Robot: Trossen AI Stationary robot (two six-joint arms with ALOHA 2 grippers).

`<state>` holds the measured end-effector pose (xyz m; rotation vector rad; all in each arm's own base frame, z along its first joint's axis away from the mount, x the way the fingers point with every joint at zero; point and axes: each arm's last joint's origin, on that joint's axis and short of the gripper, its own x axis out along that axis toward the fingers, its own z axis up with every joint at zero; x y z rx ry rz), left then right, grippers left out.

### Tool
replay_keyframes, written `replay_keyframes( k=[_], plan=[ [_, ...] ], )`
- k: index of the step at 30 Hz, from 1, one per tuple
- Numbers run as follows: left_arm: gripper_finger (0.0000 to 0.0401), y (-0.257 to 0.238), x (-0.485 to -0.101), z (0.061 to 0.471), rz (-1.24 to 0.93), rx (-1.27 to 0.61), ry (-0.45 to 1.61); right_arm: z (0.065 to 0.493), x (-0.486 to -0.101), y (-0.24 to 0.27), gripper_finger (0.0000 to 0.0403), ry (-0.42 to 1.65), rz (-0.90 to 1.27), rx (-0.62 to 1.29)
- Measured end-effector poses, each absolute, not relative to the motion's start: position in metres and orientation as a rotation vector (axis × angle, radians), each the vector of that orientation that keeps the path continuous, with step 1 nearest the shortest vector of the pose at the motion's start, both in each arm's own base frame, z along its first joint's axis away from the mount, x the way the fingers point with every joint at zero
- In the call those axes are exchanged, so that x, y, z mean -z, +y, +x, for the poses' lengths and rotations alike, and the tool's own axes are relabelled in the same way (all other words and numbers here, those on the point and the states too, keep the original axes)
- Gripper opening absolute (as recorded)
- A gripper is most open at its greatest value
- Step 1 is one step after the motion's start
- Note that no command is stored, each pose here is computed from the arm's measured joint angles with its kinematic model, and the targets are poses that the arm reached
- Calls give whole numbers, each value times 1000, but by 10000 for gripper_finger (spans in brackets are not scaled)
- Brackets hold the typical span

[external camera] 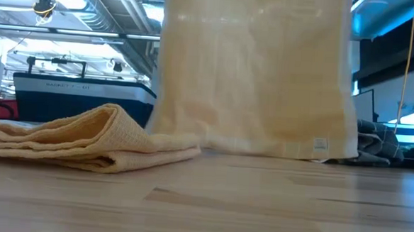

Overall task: Fold towel
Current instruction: Fold the orange pattern towel

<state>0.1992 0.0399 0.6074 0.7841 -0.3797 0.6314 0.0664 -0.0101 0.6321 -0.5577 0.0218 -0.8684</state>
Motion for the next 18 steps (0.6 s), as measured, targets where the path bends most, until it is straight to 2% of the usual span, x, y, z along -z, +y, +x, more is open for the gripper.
replay_keyframes(
  k=[9, 18],
  plan=[
    [5, 7, -599, 163, 555, -493, -248, 86, -615, 13, 12, 33, -408, 612],
    [5, -24, -589, 154, 309, -236, -213, 137, -591, 84, 12, 168, -560, 472]
  ],
)
